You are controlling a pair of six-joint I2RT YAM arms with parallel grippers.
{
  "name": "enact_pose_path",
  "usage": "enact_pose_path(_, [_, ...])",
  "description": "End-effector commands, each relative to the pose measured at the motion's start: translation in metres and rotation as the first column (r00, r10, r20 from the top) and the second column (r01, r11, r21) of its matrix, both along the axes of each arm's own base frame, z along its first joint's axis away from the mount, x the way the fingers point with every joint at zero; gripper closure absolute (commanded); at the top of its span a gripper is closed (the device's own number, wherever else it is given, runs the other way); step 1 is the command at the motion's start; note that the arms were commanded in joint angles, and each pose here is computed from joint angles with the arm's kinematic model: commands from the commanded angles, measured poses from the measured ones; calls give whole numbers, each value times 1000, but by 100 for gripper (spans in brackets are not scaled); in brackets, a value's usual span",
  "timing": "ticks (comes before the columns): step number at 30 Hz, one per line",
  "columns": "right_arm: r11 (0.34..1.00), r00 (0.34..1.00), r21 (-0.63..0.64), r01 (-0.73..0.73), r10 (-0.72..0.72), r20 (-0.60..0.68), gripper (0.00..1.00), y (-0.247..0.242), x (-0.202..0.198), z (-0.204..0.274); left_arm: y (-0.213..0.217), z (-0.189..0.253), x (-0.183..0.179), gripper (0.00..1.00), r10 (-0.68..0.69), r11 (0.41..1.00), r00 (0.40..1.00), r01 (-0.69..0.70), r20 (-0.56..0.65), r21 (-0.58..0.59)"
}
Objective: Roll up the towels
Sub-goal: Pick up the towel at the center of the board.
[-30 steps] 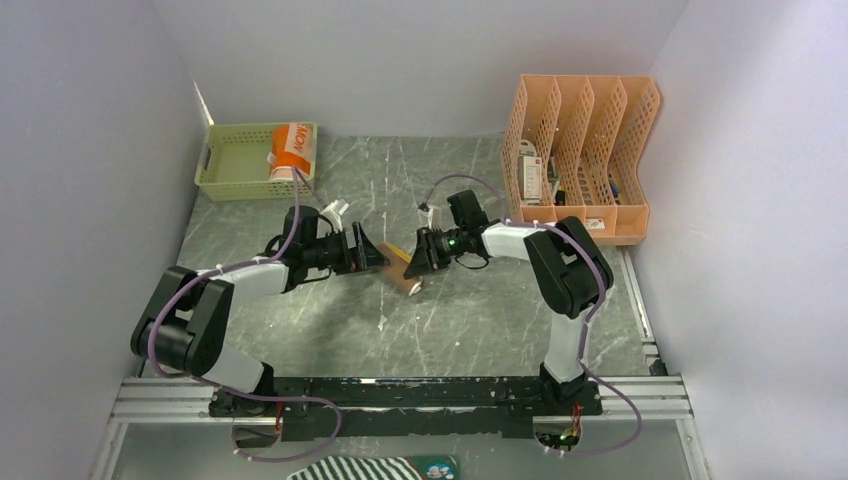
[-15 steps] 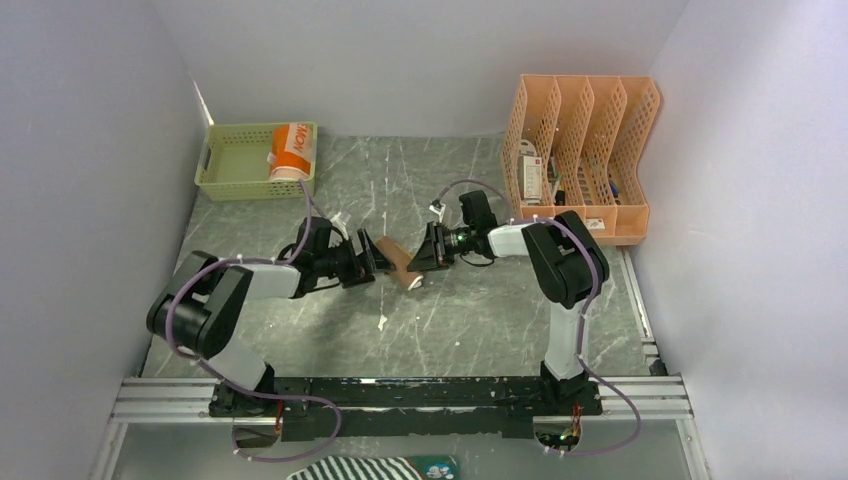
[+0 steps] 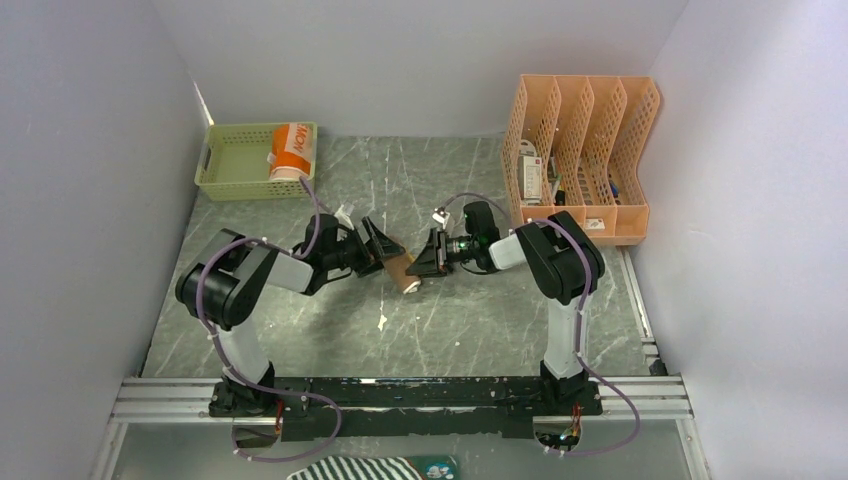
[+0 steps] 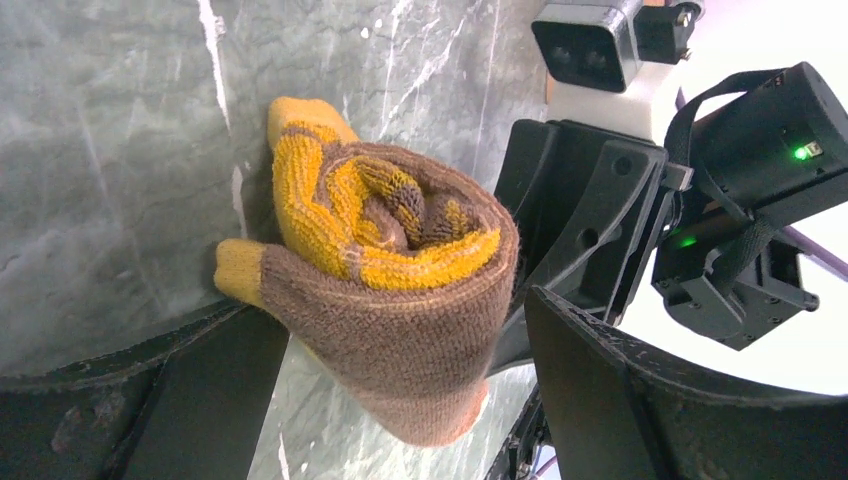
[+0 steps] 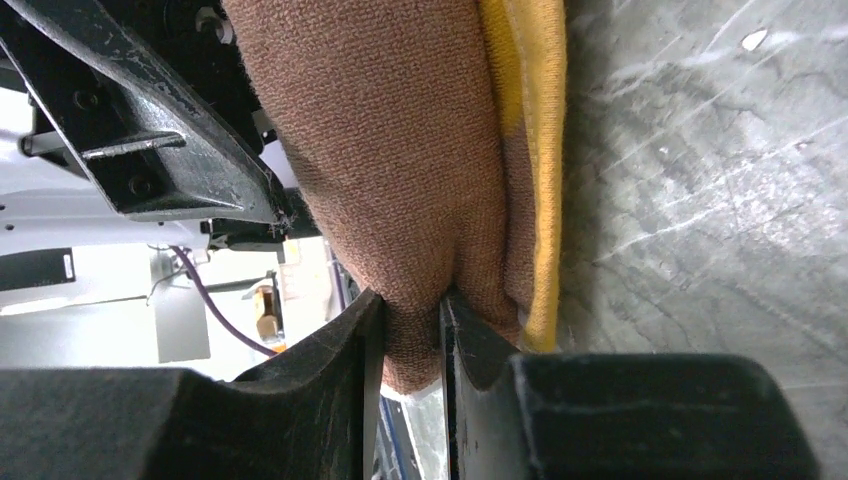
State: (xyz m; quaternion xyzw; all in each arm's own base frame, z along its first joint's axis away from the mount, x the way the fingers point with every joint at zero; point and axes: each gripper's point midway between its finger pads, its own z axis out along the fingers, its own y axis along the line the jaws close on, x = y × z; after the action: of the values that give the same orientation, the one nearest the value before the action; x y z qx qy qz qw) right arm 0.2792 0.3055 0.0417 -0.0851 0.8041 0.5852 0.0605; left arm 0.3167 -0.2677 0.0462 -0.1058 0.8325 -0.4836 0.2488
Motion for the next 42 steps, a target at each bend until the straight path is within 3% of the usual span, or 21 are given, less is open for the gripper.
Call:
enact_pose_path(1, [998,1000,60,12,-10,-28,77,5,-3,4,-8,-12,4,0,14,1000,1000,-14,-13,10])
enact_pose_path(5, [997,1000,81,-9,10,-11,77,12,-6,8,-14,-19,-1,6,9,1000,1000,-9,-30,-12])
enact_pose_path(12, [994,1000,112,-14,13,5,77,15,-6,15,-17,-10,0,37,13,999,1000,-13,1,-35])
enact_pose_path(19, [985,999,173,-17,8,53,76,19,-2,34,-8,-2,18,52,20,995,999,-24,46,94])
enact_pose_path(20, [985,998,172,-21,10,65,70,19,-1,36,-5,-1,22,53,22,992,998,-28,51,125])
enact_pose_path(22, [986,995,165,-32,15,104,4,19,1,40,2,4,31,54,16,983,997,-29,71,184])
enact_pose_path(23, [987,993,158,-30,12,115,1,18,2,40,6,8,36,55,12,977,997,-29,79,211])
enact_pose_path(33, [959,944,280,40,-128,304,0,-21,21,106,84,69,102,57,-20,902,990,-42,137,429])
enact_pose_path(37, [977,915,209,29,-110,389,0,-26,20,109,136,103,132,61,-53,850,982,-50,180,525])
enact_pose_path(42, [992,906,125,27,-77,417,0,-35,6,100,189,158,175,56,-92,797,953,-104,290,595])
